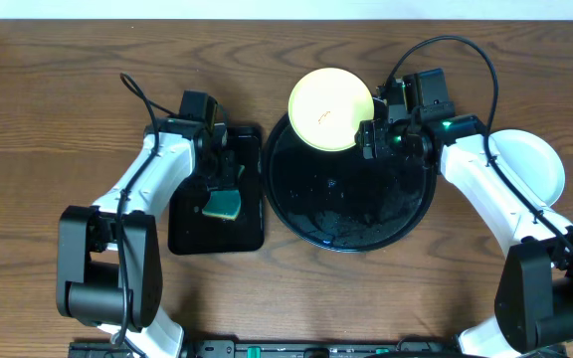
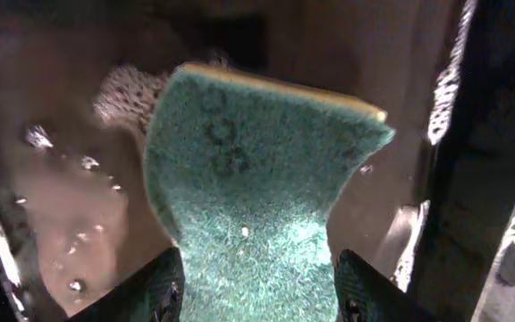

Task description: Clean dirty plates on tray and stack at the side

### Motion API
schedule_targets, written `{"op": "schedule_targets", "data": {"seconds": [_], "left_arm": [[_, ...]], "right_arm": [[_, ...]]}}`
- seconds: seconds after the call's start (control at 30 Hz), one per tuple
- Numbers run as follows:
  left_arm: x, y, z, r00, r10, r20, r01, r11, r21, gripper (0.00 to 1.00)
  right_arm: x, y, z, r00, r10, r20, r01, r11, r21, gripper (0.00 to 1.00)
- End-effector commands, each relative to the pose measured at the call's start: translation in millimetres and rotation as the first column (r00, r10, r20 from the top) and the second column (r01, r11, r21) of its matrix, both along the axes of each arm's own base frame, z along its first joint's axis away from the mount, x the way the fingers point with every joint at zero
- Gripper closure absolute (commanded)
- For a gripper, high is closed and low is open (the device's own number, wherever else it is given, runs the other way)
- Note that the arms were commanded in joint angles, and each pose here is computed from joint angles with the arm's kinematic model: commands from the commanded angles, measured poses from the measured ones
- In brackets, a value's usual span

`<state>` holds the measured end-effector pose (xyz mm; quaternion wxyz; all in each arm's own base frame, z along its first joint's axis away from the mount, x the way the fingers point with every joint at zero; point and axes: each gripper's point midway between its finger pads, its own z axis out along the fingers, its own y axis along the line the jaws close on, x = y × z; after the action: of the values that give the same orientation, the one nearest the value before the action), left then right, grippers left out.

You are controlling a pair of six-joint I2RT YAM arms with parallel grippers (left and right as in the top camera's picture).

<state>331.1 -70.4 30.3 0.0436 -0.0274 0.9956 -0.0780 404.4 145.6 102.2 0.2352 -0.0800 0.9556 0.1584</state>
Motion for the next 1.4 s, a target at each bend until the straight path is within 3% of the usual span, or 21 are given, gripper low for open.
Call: {"op": "schedule_targets", "data": {"seconds": [0.0,0.17,0.23,0.3,0.63,0.97,1.37], "left_arm": [[-11.9,-1.5,-13.2,0.999,0.007,-0.034,-0.008,1.0,-0.018,0.45],[-16.1,-1.1,-24.4,1.0,0.008,-0.028,-0.008,1.0,-0.02,0.48],[-17.9,-0.7,-25.8,0.999,0.008,-0.032,-0.008,1.0,-0.019,0.64],[-17.9,-0.7,-25.9,0.999,0.008,-0.032,-0.008,1.0,-0.019,0.92],[-0.4,-2.8,-0.1,1.0,0.009,0.023,-0.009,1.0,-0.027,0.93],[-7.7,-1.8,-3.3,1.0,0.02,0.001,-0.02,0.999,-0.025,0.93],[-10.5,-1.8,-5.4,0.999,0.052,-0.013,-0.052,0.998,-0.026,0.93]], "right_arm": [[3.2,1.6,7.0,1.0,0.009,0.025,-0.009,1.0,-0.008,0.25],[2.7,1.5,6.7,1.0,0.009,0.022,-0.009,1.0,-0.009,0.25],[2.4,1.4,6.7,1.0,0.009,0.021,-0.009,1.0,-0.009,0.25],[2.5,1.4,6.8,1.0,0.01,0.022,-0.01,1.0,-0.009,0.26],[6.5,2.1,9.0,0.997,0.053,0.058,-0.051,0.998,-0.031,0.31],[41.7,-1.0,22.7,0.978,0.013,0.208,-0.002,0.999,-0.05,0.29],[81.9,-2.0,-50.3,0.975,-0.108,0.194,0.117,0.992,-0.036,0.32]]}}
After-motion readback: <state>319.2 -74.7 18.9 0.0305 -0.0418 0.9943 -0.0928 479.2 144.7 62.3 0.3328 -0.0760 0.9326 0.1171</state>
